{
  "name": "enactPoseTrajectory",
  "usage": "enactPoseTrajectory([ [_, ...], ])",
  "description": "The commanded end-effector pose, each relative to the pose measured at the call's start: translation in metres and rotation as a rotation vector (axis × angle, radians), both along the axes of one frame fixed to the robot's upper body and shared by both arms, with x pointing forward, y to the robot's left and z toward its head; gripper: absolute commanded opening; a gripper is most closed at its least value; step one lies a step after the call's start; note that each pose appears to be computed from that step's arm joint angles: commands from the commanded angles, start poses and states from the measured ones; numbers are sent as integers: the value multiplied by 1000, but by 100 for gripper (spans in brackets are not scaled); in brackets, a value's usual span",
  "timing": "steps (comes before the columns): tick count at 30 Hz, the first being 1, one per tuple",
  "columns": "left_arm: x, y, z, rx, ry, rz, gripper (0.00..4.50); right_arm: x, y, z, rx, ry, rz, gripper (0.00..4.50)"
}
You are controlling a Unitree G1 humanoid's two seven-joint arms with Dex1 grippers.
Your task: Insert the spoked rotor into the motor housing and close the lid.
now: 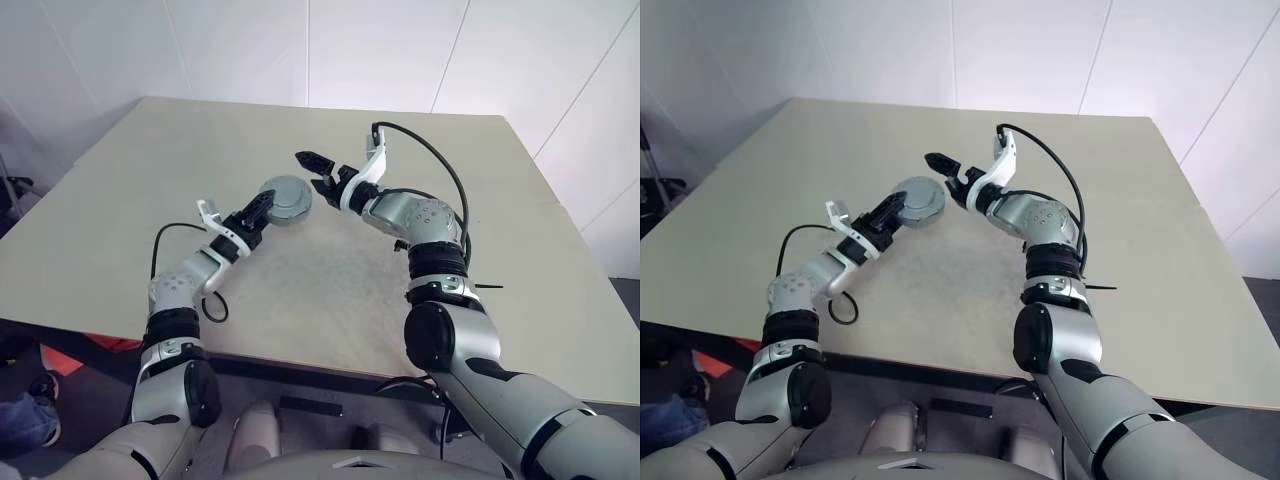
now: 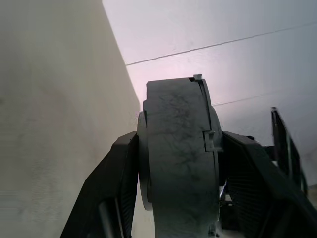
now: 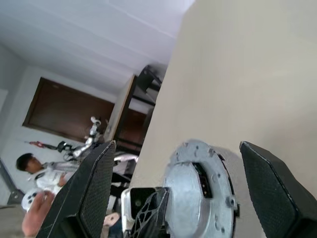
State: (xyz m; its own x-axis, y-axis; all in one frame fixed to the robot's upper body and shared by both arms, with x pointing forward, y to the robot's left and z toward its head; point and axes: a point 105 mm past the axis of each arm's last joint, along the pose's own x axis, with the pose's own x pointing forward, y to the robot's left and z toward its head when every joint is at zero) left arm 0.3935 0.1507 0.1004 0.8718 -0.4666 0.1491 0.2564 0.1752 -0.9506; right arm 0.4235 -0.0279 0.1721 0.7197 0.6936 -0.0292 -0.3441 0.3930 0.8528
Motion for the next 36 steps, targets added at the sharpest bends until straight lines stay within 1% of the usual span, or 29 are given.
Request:
enactPoseTrajectory([
  [1, 9, 70, 27, -27, -88, 258, 224, 2, -10, 5, -9, -35, -36, 449],
  [4, 9, 107, 22, 0, -58, 407, 224, 0, -15, -2, -13, -21, -37, 449],
  [10, 7, 145, 5, 41, 36, 568, 224, 0, -18, -6, -24, -11, -45, 449],
  [17, 8, 155, -9, 69, 107, 616, 224, 0, -20, -8, -35, -11, -42, 449],
  [20, 8, 159, -8, 93, 102, 634, 320, -2, -19, -11, -43, 0, -26, 450],
  [23, 5, 180, -1, 101, 99, 703, 421, -3, -18, -18, -68, 20, -5, 450],
  [24, 3, 190, 6, 116, 84, 731, 447, -3, -18, -21, -78, 29, 1, 450],
  [28, -3, 218, 27, 176, 37, 796, 447, -3, -19, -27, -109, 40, 15, 450],
  [31, -3, 223, 38, 274, 7, 793, 447, 0, -21, -24, -136, -9, -3, 450],
  [34, 6, 204, 44, 396, -34, 708, 447, 5, -27, -15, -207, -149, -53, 450],
  [36, 14, 181, 48, 503, -85, 634, 447, 7, -31, -9, -267, -268, -94, 450],
])
